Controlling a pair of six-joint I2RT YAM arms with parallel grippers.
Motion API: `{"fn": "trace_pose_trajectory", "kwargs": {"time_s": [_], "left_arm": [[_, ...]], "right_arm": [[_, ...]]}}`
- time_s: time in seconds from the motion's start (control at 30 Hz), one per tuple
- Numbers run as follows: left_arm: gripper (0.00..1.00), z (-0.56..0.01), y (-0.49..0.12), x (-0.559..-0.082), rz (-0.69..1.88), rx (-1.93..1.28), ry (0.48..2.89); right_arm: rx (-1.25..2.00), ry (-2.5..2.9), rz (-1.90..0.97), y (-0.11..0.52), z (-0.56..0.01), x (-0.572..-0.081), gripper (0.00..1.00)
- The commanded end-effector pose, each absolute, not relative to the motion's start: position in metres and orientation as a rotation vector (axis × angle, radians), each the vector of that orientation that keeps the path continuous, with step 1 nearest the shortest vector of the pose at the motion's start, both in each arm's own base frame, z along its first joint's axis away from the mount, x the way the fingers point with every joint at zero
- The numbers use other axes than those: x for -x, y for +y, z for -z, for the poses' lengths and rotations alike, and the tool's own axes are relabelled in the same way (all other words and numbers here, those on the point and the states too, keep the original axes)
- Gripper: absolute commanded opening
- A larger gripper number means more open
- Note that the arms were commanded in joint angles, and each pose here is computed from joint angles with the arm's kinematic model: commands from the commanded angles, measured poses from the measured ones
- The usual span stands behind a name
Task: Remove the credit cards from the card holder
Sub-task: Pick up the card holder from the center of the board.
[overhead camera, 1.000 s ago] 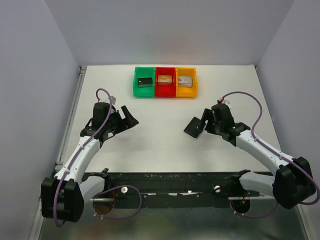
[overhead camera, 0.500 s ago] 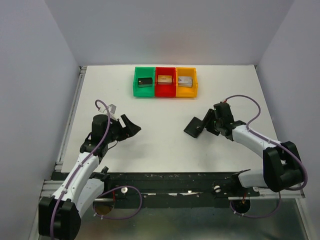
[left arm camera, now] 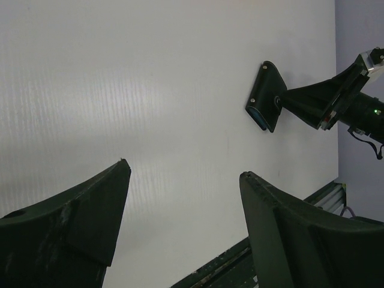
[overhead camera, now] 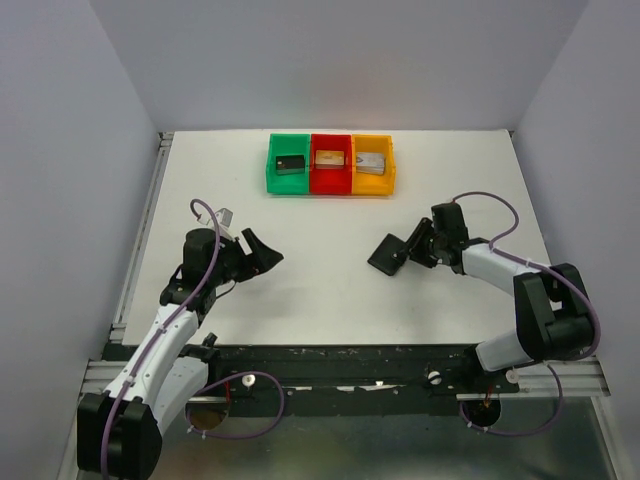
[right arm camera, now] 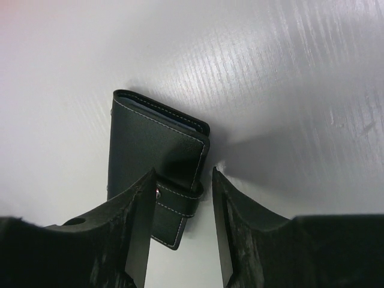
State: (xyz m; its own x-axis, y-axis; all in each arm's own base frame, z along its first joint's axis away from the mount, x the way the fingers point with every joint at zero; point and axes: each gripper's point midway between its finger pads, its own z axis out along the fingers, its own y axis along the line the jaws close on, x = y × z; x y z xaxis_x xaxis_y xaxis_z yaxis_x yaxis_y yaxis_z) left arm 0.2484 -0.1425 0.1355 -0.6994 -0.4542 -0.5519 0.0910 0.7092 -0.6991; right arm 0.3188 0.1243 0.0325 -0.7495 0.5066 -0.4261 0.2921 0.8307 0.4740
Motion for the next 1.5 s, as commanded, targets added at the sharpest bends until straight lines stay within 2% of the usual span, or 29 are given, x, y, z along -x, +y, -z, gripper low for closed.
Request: {"fn": "trace_pose_trajectory", "kwargs": {"time_s": [0.0,0.13,0.4,0.5,0.6,0.67,1.47], "left_arm": [[0.86,-0.138,-0.149,-0.248,0.989,0.255,2.161],[0.86,-0.137,-0.150,-0.249,0.989,0.260,2.169],[0.86,-0.136,-0.150,-0.248,0.990,0.256,2.166],[0.86,-0.137,-0.150,-0.248,0.997,0.254,2.161],[0.86,-0.136,-0.152,-0.247,1.007,0.250,2.165],[0.86,-0.137,-0.152,-0.247,1.015,0.253,2.160],[0.86,-0.118,-0.186,-0.223,1.175,0.216,2.201]], "right_arm": [[-0.616,2.436,-0.588,0.129,-0.031,-0.328,0.50],[-0.610,2.443,-0.616,0.133,-0.030,-0.331,0.49],[-0.567,2.427,-0.664,0.140,-0.032,-0.338,0.32],[-0.551,2.429,-0.678,0.142,-0.033,-0.336,0.17],[-0.522,2.431,-0.698,0.144,-0.035,-0.332,0.11],[-0.489,2.436,-0.722,0.146,-0.037,-0.327,0.01],[-0.085,2.382,-1.132,0.196,-0.084,-0.247,0.00]]}}
